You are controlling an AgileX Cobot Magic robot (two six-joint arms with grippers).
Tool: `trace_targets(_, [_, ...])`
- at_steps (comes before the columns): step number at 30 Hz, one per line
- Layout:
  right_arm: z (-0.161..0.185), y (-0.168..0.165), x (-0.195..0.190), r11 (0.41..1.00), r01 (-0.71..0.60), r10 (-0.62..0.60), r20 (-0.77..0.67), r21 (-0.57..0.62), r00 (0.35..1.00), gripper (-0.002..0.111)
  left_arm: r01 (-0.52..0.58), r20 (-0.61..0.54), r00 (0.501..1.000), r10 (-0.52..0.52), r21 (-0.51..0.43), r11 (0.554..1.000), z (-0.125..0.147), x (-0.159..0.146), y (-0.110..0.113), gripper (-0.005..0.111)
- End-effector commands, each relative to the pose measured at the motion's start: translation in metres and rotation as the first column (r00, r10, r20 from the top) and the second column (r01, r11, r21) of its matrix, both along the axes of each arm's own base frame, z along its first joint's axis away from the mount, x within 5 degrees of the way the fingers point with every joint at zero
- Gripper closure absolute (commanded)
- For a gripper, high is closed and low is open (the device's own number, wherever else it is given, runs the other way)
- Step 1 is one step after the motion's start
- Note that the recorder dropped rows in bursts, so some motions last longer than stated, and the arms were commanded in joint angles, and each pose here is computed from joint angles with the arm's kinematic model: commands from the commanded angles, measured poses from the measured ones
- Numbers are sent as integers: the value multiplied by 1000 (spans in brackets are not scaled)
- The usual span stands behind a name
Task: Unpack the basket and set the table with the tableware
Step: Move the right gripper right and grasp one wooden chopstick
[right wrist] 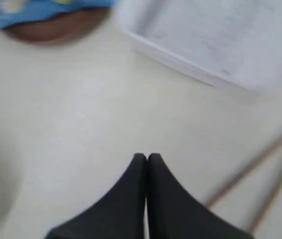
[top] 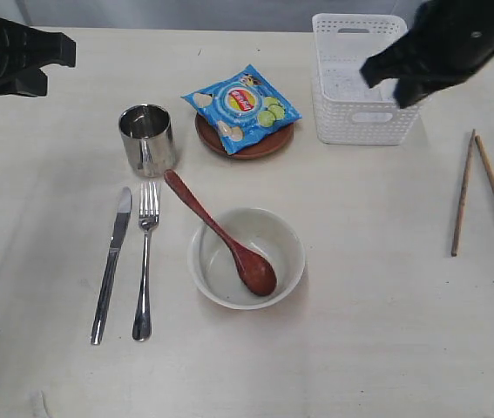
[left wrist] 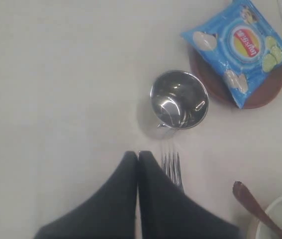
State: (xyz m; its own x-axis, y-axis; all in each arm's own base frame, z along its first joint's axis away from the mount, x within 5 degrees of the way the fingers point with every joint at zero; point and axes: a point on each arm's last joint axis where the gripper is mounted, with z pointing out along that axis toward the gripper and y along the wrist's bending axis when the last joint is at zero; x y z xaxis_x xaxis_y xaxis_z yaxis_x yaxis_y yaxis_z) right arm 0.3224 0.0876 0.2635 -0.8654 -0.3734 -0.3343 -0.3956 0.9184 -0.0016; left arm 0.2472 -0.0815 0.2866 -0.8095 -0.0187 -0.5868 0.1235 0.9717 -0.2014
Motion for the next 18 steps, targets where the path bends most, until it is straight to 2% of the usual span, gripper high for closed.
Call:
trace_targets(1, [-24, -59, 7, 932, 347, -354, -54, -102, 934, 109, 3, -5, 1000, -3, -9, 1000, -2, -1, -2, 107])
trace_targets(4, [-50, -62, 11, 922, 376, -384, -96, -92, 918, 109, 3, -5, 1000, -3, -9, 1000, -2, -1, -2, 107])
trace_targets(7, [-77, -64, 14, 880, 447, -470, -176, -159, 865, 109, 3, -5, 1000, -3, -9, 1000, -2, -1, -2, 107])
trace_targets(11, [-102, -67, 21, 871, 441, -481, -194, -216, 855, 105, 3, -5, 1000, -3, -9, 1000, -2, -1, -2, 107])
trace_targets(15, [-110, -73, 24, 833, 486, -535, -160, -265, 830, 82, 4, -3, 1000, -4, -10, 1000, -2, -1, -2, 107])
trace_targets(18, [-116, -72, 26, 829, 495, -542, -156, -258, 826, 66, 2, -4, 1000, -3, -14, 1000, -2, -1, -2, 107])
